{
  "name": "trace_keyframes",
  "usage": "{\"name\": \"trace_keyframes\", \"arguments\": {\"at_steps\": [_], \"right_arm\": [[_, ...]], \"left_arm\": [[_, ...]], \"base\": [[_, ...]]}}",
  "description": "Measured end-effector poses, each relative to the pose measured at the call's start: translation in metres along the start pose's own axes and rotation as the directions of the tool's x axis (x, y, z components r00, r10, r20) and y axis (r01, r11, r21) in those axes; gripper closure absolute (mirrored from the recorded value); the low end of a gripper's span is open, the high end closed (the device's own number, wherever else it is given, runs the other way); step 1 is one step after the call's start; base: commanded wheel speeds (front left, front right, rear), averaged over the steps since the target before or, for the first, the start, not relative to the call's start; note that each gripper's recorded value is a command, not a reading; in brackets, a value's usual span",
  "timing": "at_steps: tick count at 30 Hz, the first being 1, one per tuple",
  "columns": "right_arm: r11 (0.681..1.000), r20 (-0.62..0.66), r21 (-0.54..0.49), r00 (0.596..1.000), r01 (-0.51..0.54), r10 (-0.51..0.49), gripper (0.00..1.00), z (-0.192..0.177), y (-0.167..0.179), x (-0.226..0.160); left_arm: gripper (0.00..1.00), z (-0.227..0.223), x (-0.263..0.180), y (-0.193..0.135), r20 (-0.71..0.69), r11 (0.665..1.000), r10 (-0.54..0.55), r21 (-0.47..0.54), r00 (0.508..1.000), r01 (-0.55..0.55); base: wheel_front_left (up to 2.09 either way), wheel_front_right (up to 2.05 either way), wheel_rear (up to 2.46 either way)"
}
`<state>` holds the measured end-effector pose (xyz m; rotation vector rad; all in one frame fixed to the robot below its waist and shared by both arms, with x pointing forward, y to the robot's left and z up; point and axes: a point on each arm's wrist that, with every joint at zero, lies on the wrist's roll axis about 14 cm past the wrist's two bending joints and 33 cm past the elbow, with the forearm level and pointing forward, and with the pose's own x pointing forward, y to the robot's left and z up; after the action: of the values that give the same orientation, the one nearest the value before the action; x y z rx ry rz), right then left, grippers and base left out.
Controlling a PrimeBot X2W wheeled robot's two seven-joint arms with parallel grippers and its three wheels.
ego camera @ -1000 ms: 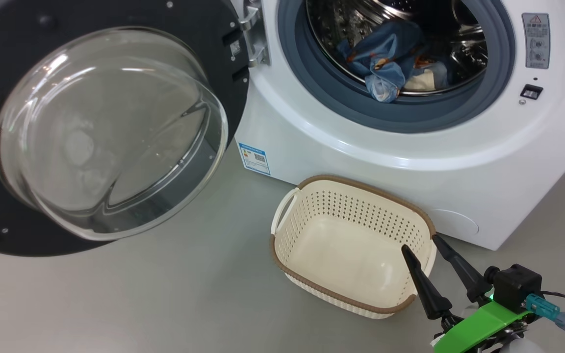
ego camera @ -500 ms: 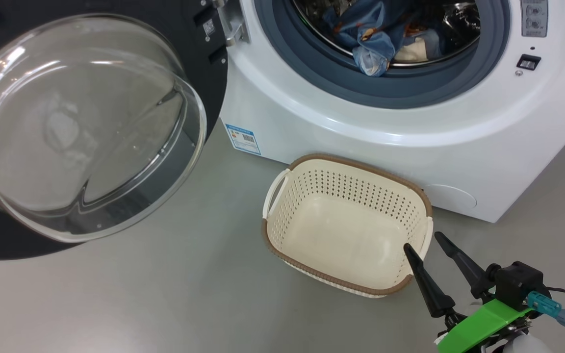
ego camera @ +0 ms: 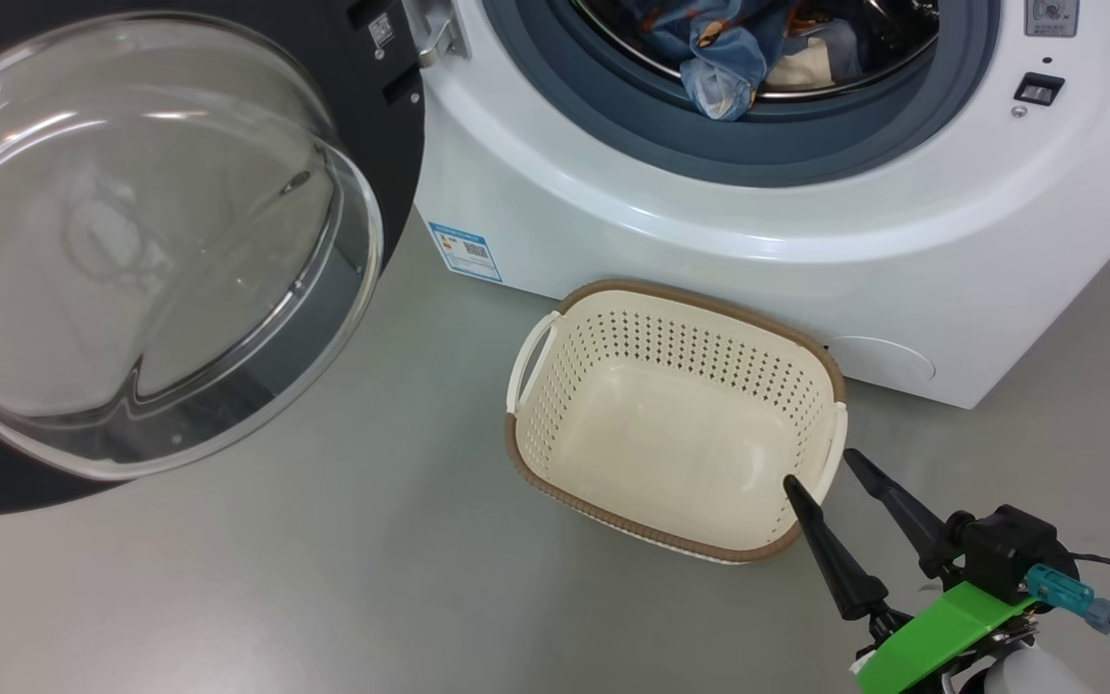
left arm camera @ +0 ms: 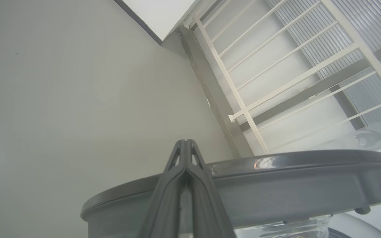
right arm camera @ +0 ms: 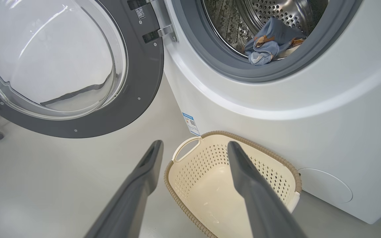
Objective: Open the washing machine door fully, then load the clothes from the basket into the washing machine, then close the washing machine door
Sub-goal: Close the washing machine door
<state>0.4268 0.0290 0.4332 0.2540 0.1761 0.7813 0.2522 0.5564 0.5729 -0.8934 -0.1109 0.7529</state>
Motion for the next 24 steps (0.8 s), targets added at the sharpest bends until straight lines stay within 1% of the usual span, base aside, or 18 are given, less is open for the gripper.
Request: {"name": "trace_keyframes", "arguments": {"at_steps": [8, 14, 24], "right_arm": [[1.000, -0.003, -0.005, 1.000, -0.004, 0.004, 0.00, 0.000, 0.001, -0.003], [1.000, 0.001, -0.006, 1.000, 0.003, -0.003, 0.00, 0.001, -0.001, -0.005], [1.000, 0.011, -0.012, 1.000, 0.007, -0.007, 0.00, 0.006, 0.000, -0.006]], "left_arm": [[1.00, -0.016, 0.006, -0.010, -0.050, 1.000, -0.030, 0.003, 0.998, 0.031], [1.00, -0.020, 0.008, -0.015, -0.061, 0.999, -0.044, 0.011, 0.997, 0.044], [1.00, -0.028, 0.003, -0.018, -0.119, 0.998, -0.069, -0.001, 0.990, 0.069]], "base": [[0.00, 0.00, 0.00], [0.00, 0.00, 0.00], [0.00, 0.00, 0.00]]}}
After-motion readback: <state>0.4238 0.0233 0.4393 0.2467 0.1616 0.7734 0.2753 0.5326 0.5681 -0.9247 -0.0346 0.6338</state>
